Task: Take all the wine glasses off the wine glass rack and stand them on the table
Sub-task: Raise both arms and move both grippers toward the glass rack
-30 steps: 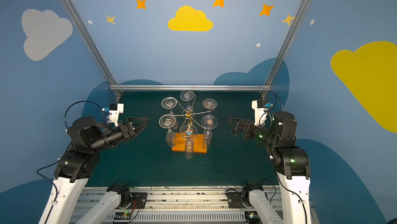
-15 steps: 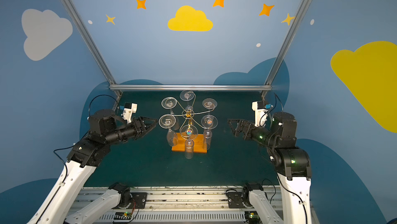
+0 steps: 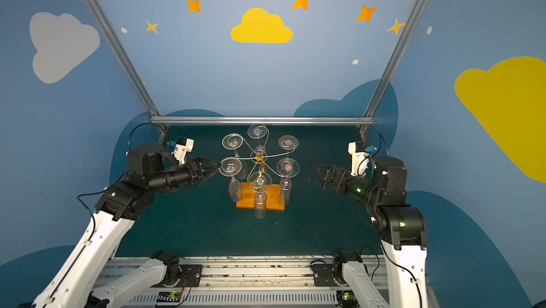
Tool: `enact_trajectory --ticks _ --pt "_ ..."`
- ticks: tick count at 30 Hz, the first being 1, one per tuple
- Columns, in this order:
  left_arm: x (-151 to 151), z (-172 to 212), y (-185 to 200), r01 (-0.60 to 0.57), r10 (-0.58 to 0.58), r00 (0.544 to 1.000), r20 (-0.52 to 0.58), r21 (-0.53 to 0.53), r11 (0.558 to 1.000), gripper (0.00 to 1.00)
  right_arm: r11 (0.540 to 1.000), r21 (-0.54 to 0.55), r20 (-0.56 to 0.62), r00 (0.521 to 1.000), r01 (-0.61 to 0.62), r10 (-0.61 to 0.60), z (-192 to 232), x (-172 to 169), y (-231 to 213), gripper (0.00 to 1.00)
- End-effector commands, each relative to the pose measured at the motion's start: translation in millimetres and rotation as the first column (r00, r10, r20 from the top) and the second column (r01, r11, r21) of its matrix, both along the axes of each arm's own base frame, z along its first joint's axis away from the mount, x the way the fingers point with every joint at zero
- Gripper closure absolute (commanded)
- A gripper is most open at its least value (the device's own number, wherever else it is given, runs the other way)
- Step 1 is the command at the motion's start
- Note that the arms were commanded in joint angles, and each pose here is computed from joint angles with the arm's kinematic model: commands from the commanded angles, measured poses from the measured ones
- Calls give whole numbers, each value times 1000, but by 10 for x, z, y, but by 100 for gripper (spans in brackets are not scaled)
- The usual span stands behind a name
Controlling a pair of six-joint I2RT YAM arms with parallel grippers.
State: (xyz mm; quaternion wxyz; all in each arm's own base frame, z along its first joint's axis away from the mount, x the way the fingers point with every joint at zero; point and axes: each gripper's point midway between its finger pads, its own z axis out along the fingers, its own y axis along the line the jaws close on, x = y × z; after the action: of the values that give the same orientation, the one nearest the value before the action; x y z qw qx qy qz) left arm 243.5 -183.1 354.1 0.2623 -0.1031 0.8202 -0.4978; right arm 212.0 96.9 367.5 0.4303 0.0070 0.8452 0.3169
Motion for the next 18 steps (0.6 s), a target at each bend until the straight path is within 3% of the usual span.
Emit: enact_trajectory --ticks 1,7,18 --pt "-66 80 -32 40 -40 999 10 13 999 63 1000 -1 8 1000 20 -20 -4 -11 -24 1" --pt "-43 103 -78 64 -63 998 -5 18 998 65 1000 8 -10 1000 28 -28 -76 -17 -29 1" --pt "-63 100 -88 81 -80 997 -17 65 995 77 1000 5 -31 999 25 -25 -146 -8 -24 1"
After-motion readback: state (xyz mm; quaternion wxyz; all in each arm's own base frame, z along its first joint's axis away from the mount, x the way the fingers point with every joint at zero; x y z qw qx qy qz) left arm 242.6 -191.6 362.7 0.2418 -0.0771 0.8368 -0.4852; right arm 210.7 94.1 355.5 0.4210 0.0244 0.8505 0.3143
